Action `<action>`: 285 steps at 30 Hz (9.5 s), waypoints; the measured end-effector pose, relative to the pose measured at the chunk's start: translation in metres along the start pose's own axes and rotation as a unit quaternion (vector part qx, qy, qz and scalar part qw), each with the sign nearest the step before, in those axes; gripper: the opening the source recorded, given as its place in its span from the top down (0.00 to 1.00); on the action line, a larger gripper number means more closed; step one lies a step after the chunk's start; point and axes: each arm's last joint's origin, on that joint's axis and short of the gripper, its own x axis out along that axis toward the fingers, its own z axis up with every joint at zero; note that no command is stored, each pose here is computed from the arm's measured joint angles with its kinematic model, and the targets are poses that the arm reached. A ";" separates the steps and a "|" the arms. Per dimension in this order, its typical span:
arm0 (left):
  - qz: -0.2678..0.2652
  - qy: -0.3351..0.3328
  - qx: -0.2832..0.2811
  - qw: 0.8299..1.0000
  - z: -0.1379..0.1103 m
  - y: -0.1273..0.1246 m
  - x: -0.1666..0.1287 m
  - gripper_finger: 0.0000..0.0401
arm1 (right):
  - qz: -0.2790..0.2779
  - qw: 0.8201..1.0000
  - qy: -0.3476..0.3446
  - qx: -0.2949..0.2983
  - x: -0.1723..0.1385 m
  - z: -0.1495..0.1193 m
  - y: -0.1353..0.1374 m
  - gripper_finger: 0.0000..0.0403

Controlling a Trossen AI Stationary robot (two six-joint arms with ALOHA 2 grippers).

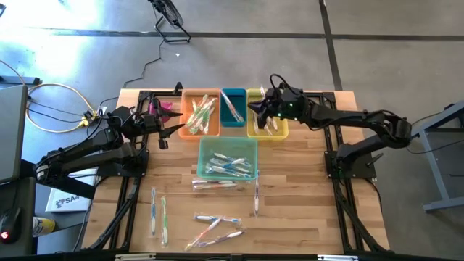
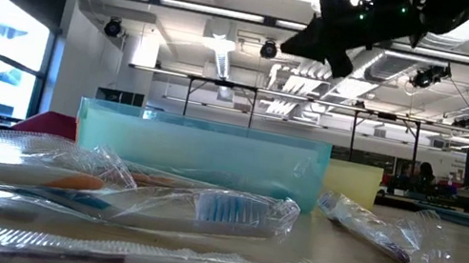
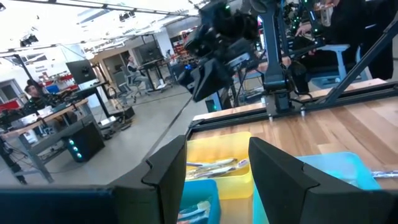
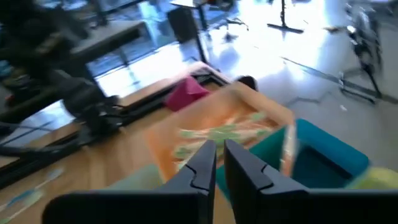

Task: Pick & Place Toothbrushes
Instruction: Put the purple toothbrush into the yellow bin

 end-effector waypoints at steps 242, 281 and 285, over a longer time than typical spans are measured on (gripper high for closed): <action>-0.011 0.053 -0.156 0.986 -0.010 -0.004 -0.001 0.58 | -0.329 0.800 0.469 0.177 -0.052 -0.164 0.171 0.99; -0.011 0.052 -0.154 0.987 -0.010 -0.004 -0.001 0.58 | -0.238 0.934 0.264 0.040 0.007 -0.017 0.022 0.99; -0.011 0.053 -0.154 0.987 -0.010 -0.003 -0.001 0.58 | -0.255 0.932 0.257 0.031 0.009 -0.011 0.004 0.99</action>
